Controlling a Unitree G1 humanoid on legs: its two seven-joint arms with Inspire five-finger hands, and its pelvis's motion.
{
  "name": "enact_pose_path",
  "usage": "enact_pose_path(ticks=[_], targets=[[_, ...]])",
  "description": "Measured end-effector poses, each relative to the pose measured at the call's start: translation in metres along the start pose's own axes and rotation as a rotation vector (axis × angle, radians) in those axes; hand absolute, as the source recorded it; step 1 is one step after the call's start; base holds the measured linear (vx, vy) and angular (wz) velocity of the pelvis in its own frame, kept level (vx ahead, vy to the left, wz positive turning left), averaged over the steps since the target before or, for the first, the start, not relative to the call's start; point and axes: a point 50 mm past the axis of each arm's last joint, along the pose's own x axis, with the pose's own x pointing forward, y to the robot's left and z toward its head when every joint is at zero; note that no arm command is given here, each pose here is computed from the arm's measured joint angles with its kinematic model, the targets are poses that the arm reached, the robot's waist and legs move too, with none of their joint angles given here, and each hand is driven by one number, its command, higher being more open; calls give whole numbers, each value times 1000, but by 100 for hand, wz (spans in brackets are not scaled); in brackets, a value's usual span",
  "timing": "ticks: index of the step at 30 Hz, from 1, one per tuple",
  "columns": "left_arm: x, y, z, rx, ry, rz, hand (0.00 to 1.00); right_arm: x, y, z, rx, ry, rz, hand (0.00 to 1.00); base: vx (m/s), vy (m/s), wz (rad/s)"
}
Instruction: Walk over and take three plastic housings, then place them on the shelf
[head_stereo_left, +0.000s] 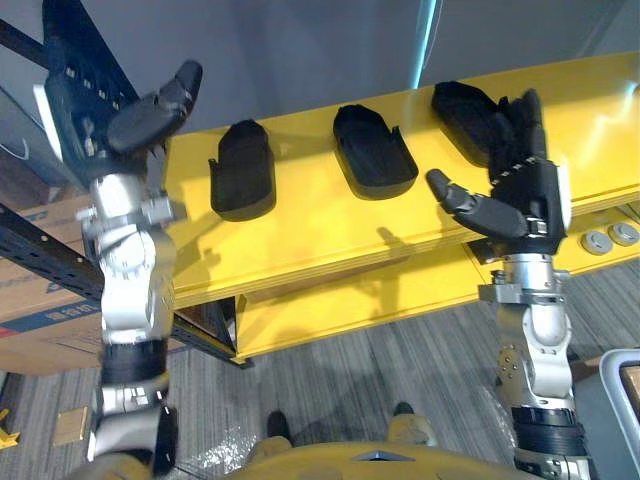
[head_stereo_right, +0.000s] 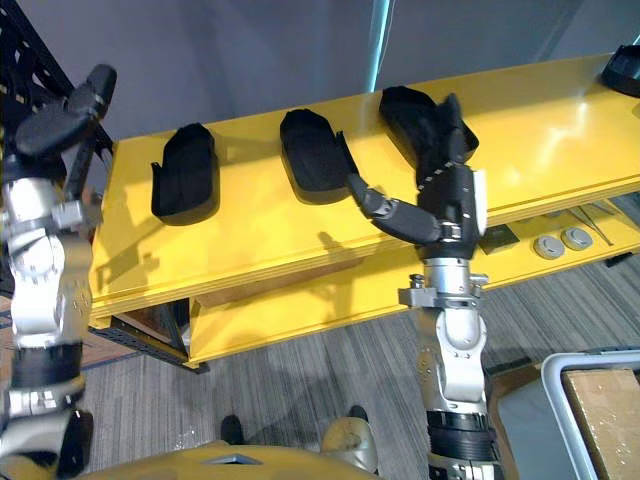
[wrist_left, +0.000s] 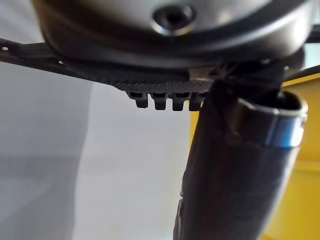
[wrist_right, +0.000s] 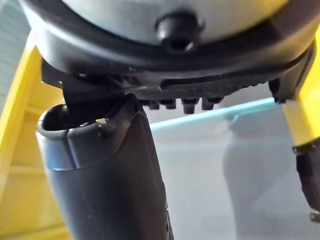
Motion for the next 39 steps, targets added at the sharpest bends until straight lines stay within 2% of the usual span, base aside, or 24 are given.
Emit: enact_pose_path(ticks=[4, 10, 15, 19, 23, 27, 31, 39], targets=[[-51, 4, 6, -13, 31, -12, 100, -14, -7, -2, -5, 30, -62, 100, -56, -7, 14], [-81, 15, 18, -12, 10, 1, 100, -35, -1, -3, 11, 59, -143, 100, 0, -2, 11], [-91, 19, 15, -9, 44, 23, 100, -35, 2, -3, -1, 60, -133, 100, -14, -6, 8], [-96, 14, 13, -29, 60, -9, 100, -32, 13, -4, -18, 68, -27, 100, -10, -6, 14], [-98, 14, 4, -20, 99, -67, 100, -11, 35, -2, -218, 45, 331, 100, -8, -12, 17], [-98, 14, 0, -38, 122, -114, 100, 15, 45, -9, -290, 51, 552, 100, -21, -17, 22], [-98, 14, -1, -32, 134, -166, 100, 38, 46, -25, -343, 103, 651, 100, -20, -17, 29], [-98, 15, -1, -61, 141, -181, 100, 63, 59, -45, -365, 164, 721, 100, -42, -15, 15]])
